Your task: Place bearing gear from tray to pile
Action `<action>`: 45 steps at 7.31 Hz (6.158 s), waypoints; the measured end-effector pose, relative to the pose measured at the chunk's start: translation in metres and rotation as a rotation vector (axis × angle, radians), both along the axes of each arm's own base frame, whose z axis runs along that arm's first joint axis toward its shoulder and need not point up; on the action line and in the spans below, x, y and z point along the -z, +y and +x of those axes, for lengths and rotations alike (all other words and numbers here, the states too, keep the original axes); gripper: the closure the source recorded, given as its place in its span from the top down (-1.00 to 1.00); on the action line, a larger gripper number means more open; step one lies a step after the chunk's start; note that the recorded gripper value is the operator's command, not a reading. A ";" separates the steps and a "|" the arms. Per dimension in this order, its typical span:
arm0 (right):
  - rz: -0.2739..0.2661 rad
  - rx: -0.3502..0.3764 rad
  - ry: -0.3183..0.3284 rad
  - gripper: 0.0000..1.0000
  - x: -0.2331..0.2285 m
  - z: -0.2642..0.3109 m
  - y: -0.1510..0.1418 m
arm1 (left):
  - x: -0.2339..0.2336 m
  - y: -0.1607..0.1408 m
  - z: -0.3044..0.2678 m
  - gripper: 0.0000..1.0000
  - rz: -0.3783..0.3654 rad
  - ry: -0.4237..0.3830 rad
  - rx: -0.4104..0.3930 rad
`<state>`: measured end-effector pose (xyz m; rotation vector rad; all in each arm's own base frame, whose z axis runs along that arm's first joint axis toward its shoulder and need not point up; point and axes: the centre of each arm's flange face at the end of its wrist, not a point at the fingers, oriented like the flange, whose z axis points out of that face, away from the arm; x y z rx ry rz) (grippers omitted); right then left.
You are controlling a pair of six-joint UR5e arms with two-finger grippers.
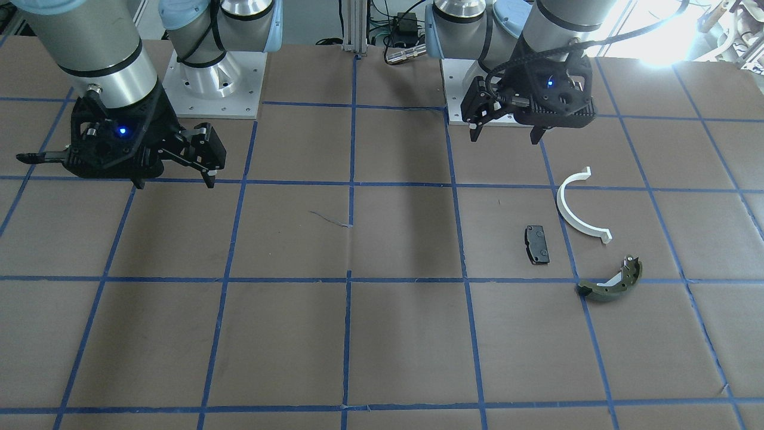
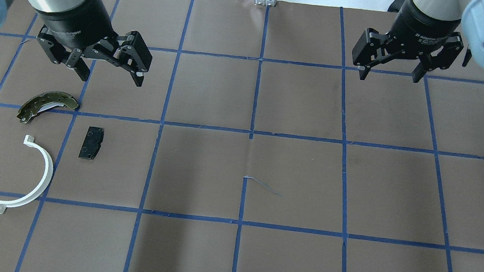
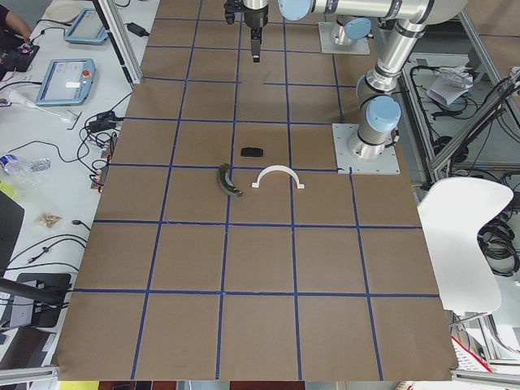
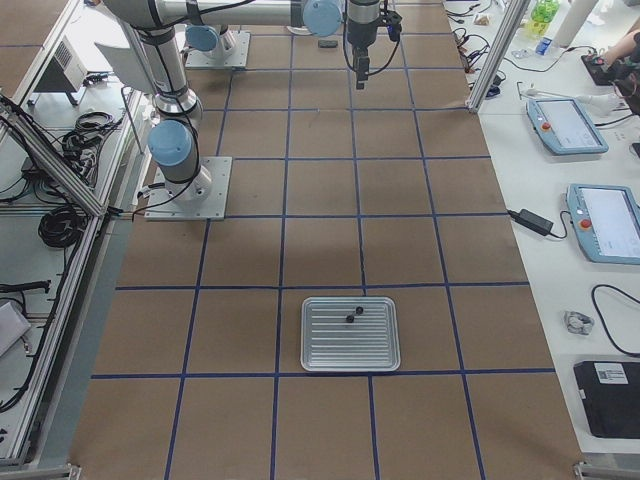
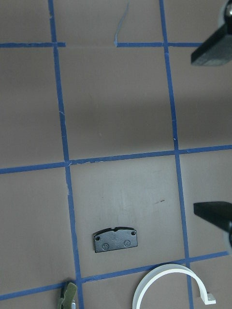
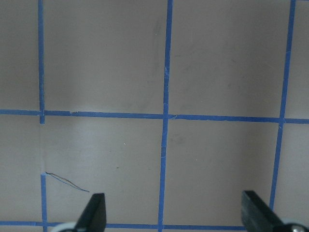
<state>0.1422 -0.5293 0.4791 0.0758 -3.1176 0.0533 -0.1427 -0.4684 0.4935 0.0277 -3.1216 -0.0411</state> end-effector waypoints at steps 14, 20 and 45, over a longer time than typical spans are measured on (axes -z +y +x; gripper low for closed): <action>0.059 -0.185 0.002 1.00 0.087 -0.419 0.019 | -0.012 -0.025 0.000 1.00 0.033 0.034 0.072; 0.077 -0.328 -0.021 1.00 0.245 -0.582 0.023 | -0.017 -0.023 0.002 1.00 -0.032 0.035 0.143; 0.139 -0.136 0.024 -1.00 0.183 -0.362 -0.074 | -0.015 -0.027 0.004 1.00 -0.035 0.027 0.024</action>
